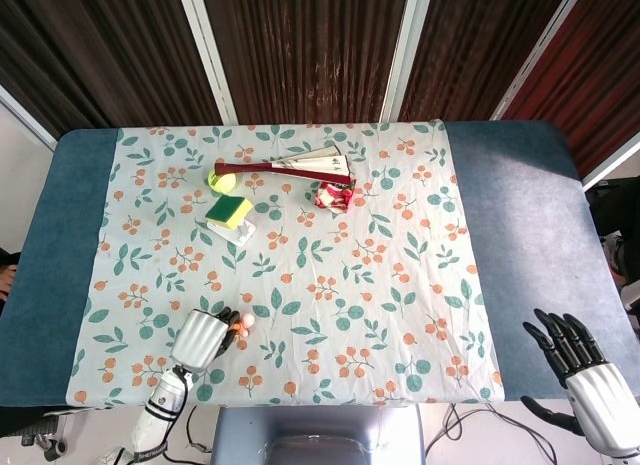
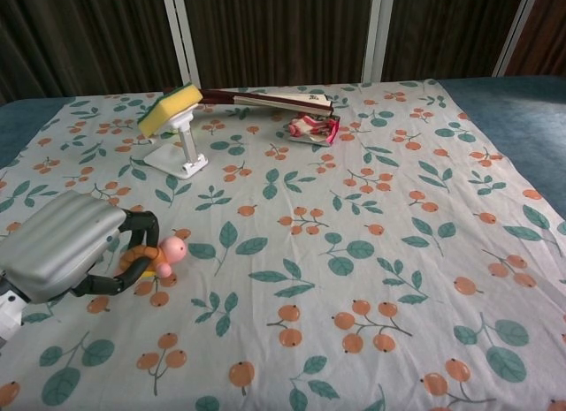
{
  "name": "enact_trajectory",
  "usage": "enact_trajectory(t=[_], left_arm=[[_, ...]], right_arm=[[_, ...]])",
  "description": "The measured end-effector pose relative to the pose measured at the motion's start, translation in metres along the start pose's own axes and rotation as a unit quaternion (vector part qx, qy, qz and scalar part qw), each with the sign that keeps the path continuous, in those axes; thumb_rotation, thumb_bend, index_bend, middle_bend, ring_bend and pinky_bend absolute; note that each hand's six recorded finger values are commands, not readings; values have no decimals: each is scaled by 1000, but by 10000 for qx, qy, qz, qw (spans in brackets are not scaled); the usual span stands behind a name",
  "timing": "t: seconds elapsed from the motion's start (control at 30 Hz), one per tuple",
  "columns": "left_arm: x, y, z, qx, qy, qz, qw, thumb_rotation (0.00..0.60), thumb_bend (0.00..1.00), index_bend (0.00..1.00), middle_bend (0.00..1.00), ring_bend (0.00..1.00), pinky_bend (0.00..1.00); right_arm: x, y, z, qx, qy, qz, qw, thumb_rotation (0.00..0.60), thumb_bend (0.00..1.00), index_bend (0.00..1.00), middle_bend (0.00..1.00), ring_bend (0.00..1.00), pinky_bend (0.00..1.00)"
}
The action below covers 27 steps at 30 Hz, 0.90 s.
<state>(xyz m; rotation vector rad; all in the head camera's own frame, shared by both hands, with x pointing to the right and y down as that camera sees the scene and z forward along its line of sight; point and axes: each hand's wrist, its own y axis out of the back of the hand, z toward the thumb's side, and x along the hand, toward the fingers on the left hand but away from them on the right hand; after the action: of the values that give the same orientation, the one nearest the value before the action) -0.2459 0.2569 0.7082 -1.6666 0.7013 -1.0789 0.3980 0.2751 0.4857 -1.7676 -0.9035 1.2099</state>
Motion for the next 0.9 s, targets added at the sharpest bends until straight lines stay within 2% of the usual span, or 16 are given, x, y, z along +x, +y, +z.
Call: enact_trajectory(t=[0.07, 0.1, 0.17, 0.23, 0.27, 0.33, 0.4, 0.47, 0.7, 0.77, 0.8, 0.9], left_arm=[[0, 0, 1, -69, 1, 57, 10000, 600, 495, 817, 884, 1000, 1000], [0, 0, 1, -127, 2, 57, 9999, 600, 489, 777, 842, 1000, 1000], [-1, -2, 1, -160, -9, -6, 9999, 600, 466, 614, 712, 1000, 1000], [-2, -6, 0, -173, -17, -150, 9997, 600, 439, 375, 514, 999, 1000], [-3, -7, 0, -190, -17, -217, 9996, 600, 430, 300, 433, 996, 1000], [-4, -8, -1, -241, -9, -332, 9992, 600, 403, 90, 178, 963, 1000], [-5, -5, -1, -312, -2, -395, 9987, 600, 387, 11, 54, 922, 999], [-7, 0, -1, -380, -1, -414, 9984, 600, 382, 0, 5, 881, 990], [-29, 34, -9, -409, 40, -491, 9979, 600, 368, 0, 0, 681, 932], [-38, 47, -14, -426, 97, -487, 9979, 600, 368, 0, 0, 565, 891], [-45, 57, -19, -418, 153, -470, 9979, 600, 369, 0, 0, 477, 822], [-68, 84, -37, -310, 413, -383, 9979, 600, 369, 0, 0, 220, 510]], right_arm=[[0, 0, 0, 1, 0, 5, 10000, 600, 82, 0, 0, 0, 0], [0, 0, 0, 1, 0, 7, 10000, 600, 82, 0, 0, 0, 0], [0, -1, 0, 3, 1, 10, 10000, 600, 82, 0, 0, 0, 0], [0, -1, 0, 3, 3, 12, 10000, 600, 81, 0, 0, 0, 0], [0, -1, 0, 3, 3, 13, 10000, 600, 82, 0, 0, 0, 0], [0, -1, 0, 1, 1, 14, 10000, 600, 82, 0, 0, 0, 0], [-1, -1, 0, 5, -1, 19, 10000, 600, 81, 0, 0, 0, 0], [-1, -2, 0, 13, 0, 32, 10000, 600, 81, 0, 0, 0, 0], [-2, -4, 1, 57, -14, 59, 10000, 600, 82, 0, 0, 0, 0], [-3, -7, 1, 80, -16, 110, 9999, 600, 82, 0, 0, 0, 0], [-4, -8, 2, 95, -14, 133, 9999, 600, 82, 0, 0, 0, 0], [-5, -12, 4, 141, -9, 191, 9997, 600, 82, 0, 0, 0, 0]])
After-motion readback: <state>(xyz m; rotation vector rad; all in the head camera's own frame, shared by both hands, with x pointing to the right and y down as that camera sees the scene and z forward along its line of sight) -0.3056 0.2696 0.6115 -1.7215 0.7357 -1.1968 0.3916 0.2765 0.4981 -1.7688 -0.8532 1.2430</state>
